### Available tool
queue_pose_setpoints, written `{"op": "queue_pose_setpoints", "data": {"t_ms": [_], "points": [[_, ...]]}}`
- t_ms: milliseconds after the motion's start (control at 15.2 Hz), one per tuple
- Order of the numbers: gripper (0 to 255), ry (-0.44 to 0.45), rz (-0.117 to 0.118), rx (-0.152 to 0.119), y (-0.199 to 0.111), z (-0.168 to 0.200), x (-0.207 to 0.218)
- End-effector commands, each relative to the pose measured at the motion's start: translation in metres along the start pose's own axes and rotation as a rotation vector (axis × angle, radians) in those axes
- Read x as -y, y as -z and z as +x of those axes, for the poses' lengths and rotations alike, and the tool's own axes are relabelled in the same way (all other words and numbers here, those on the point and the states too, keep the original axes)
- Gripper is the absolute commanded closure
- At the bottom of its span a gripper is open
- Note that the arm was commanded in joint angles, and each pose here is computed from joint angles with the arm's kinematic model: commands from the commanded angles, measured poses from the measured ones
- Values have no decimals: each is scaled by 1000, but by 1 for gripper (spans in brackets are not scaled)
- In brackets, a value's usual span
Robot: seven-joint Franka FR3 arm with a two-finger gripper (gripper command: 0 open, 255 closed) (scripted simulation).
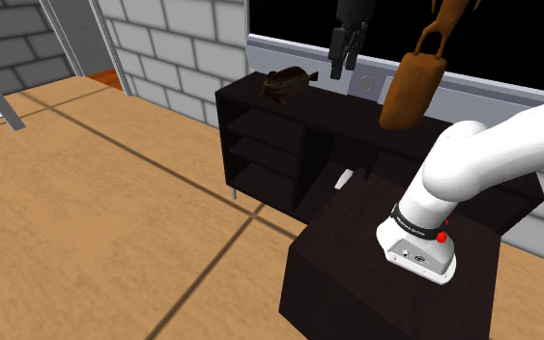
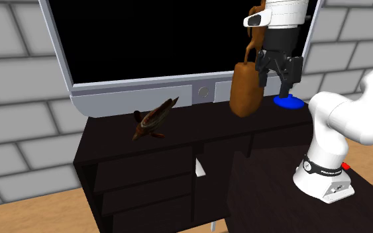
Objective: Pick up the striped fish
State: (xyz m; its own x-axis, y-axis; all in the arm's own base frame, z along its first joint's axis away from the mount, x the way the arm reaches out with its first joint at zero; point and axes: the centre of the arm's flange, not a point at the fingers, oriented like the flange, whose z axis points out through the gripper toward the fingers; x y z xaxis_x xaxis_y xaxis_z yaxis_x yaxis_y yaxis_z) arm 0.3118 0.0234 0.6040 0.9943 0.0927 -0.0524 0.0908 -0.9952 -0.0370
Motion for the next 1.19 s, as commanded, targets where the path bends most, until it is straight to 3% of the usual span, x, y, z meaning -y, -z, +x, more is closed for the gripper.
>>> {"op": "queue_pose_setpoints", "data": {"t_ms": [0, 1122], "points": [[0, 0, 0, 0, 0, 0, 0], [0, 317, -268, -138, -94, 72, -143]]}}
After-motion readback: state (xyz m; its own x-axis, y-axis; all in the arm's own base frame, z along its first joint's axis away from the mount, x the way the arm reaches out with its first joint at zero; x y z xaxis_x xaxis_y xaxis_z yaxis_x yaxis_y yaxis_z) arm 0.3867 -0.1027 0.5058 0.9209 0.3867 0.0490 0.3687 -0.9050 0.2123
